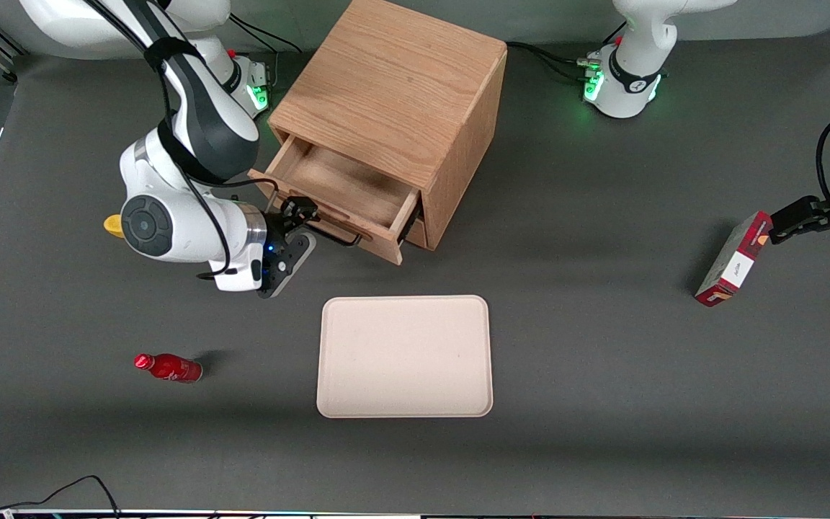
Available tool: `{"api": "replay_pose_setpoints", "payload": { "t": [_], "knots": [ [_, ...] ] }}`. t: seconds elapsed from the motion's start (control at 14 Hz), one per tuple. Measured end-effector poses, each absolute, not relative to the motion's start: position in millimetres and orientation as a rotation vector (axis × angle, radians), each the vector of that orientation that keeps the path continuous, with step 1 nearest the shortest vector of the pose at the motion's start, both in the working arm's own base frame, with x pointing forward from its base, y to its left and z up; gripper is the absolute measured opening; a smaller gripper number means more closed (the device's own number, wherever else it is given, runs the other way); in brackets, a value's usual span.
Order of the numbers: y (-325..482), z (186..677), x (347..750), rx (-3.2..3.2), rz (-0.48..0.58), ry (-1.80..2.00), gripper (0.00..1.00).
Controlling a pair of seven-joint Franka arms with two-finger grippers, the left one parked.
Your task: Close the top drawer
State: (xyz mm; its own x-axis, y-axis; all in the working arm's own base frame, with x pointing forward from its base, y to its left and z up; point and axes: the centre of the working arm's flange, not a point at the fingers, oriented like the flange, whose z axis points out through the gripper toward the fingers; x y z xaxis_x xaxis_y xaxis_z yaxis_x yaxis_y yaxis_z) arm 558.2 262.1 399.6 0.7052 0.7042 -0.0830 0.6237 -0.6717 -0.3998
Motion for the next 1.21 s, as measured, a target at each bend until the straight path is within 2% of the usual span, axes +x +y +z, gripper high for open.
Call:
{"api": "replay_pose_setpoints", "payload": {
  "t": [0.5, 1.0, 1.21],
  "knots": [
    [269.4, 390.7, 529.0, -2.551, 0.317, -0.988, 1.00],
    [310.9, 398.8, 480.8, -2.607, 0.333, -0.922, 1.00],
    [310.2, 399.1, 477.7, -2.623, 0.318, -0.907, 1.00]
  ]
}}
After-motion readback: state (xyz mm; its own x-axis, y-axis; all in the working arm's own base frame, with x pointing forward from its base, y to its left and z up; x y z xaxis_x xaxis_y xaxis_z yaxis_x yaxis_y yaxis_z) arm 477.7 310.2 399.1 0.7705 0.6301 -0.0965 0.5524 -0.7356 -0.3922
